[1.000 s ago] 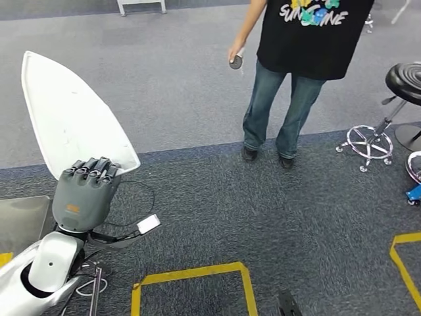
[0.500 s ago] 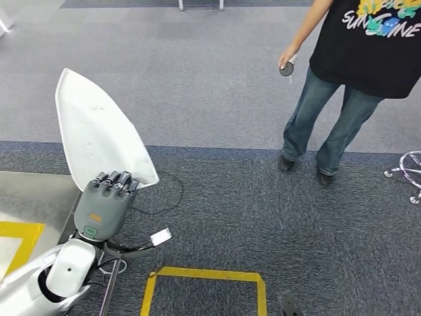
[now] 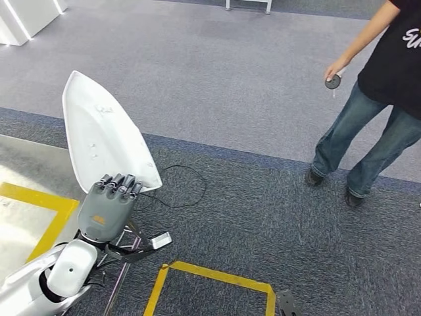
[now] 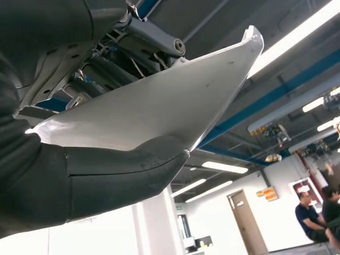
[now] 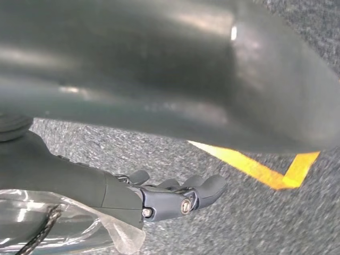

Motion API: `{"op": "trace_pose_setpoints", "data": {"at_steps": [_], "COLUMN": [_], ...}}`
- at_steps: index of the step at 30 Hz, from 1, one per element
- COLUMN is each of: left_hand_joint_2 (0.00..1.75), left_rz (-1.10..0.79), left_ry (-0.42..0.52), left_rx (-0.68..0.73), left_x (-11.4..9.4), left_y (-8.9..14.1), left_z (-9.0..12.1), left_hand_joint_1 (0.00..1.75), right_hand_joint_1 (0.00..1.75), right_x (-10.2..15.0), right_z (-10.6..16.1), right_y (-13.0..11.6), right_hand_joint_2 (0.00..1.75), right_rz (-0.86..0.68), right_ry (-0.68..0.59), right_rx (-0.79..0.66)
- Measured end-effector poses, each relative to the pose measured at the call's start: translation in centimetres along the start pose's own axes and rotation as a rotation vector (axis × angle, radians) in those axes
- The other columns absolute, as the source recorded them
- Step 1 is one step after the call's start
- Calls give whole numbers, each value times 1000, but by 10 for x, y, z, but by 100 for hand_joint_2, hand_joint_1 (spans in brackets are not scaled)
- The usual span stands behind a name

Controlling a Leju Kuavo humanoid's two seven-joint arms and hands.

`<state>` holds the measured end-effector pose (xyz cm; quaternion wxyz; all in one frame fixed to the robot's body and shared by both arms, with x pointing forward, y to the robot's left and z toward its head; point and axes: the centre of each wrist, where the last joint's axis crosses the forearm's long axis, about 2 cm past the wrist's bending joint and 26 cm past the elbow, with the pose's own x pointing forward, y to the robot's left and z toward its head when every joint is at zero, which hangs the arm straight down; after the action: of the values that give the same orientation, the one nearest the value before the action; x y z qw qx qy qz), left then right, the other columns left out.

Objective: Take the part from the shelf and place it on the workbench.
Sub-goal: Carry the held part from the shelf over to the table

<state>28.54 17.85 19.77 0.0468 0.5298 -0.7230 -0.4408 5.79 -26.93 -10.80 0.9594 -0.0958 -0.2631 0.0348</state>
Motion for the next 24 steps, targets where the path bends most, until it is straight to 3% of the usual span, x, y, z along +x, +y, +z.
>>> {"op": "trace_pose_setpoints", "data": {"at_steps": [14,20,24], "left_hand_joint_2": [175,175,175], "left_rz": [14,-7,-32], "left_ry": [25,136,252], "left_rx": [-27,-56,-96], "left_x": [3,-12,-23], "left_y": [-6,-11,-15], "left_z": [1,8,26], "left_hand_joint_1": [175,175,175], "right_hand_joint_1": [0,0,0], "right_x": [-3,-4,-7], "right_z": [1,2,4], "right_y": [1,1,3], "right_hand_joint_2": [0,0,0], "right_rz": [8,7,4], "right_ry": [2,1,8], "right_rx": [3,4,5]}}
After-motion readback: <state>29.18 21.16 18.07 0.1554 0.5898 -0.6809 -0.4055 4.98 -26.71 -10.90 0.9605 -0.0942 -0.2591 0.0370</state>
